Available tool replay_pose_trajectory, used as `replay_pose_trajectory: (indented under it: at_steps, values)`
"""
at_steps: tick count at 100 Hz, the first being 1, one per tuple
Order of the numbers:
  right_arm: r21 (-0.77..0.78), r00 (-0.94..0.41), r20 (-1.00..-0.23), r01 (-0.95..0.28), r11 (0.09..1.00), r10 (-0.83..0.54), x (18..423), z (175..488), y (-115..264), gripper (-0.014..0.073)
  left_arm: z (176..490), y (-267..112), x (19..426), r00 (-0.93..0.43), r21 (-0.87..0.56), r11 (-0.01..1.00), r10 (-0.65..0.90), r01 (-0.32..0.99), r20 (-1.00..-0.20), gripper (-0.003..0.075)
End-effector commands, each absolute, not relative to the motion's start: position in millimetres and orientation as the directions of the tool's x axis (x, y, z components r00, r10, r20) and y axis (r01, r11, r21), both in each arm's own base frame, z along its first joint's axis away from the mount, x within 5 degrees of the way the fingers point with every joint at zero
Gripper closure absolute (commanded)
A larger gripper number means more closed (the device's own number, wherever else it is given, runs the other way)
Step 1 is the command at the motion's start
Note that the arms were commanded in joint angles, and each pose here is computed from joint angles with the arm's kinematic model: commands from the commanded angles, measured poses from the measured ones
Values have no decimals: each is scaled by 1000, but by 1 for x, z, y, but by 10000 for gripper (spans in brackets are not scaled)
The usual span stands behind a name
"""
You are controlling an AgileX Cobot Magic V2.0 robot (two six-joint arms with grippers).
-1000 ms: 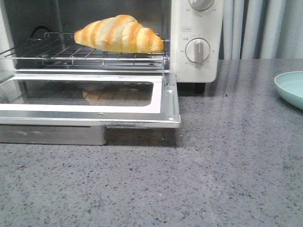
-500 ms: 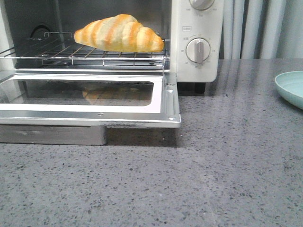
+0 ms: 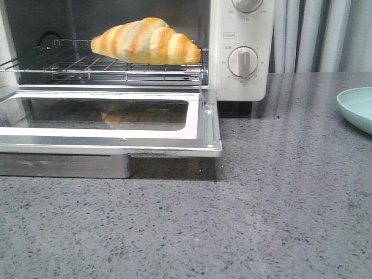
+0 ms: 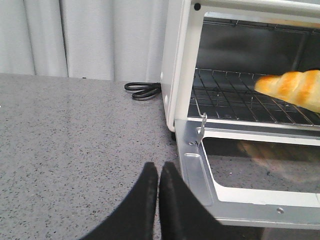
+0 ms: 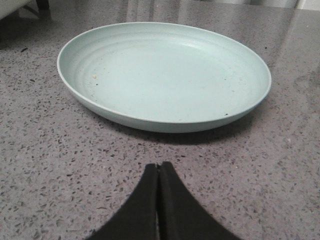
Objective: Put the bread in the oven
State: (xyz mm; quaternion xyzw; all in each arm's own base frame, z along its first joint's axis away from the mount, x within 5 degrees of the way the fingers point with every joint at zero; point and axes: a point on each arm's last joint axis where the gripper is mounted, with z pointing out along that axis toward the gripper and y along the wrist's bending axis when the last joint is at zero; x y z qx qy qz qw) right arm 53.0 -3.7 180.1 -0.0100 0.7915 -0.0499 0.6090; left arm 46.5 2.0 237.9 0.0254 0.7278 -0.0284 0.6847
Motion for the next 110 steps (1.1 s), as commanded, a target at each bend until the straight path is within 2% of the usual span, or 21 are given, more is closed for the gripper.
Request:
replay_pose_trajectory:
  at_steps: [1,12,16,34,45,62,79,110]
  values:
    - [-111,-219,-971,45,993,-99,53,179,-4,670,254,1,40,62,-13,995,-19,101,-998,741]
    - [-111,-219,-971,45,993,-99,53,179,-4,670,251,0,42,57,-5,995,-11,102,-998,741]
    - [-111,-219,-971,45,993,-99,53,179,-4,670,247,1,43,50,47,994,42,94,-998,741]
    - [-111,-219,-971,45,993,-99,53,179,-4,670,244,-1,43,30,123,989,121,79,-992,741]
    - [-111,-219,-971,45,993,-99,53,179,-4,670,245,-3,43,67,122,990,118,71,-991,741]
    - [-111,-219,-971,45,993,-99,53,179,-4,670,230,-2,50,150,16,999,11,32,-989,741]
    - [-111,-219,-971,45,993,-99,53,179,-4,670,201,-2,55,30,-53,998,-54,38,-998,741]
    - [-111,-219,-971,45,993,-99,53,179,-4,670,180,-3,53,-207,-50,998,-43,32,-977,741]
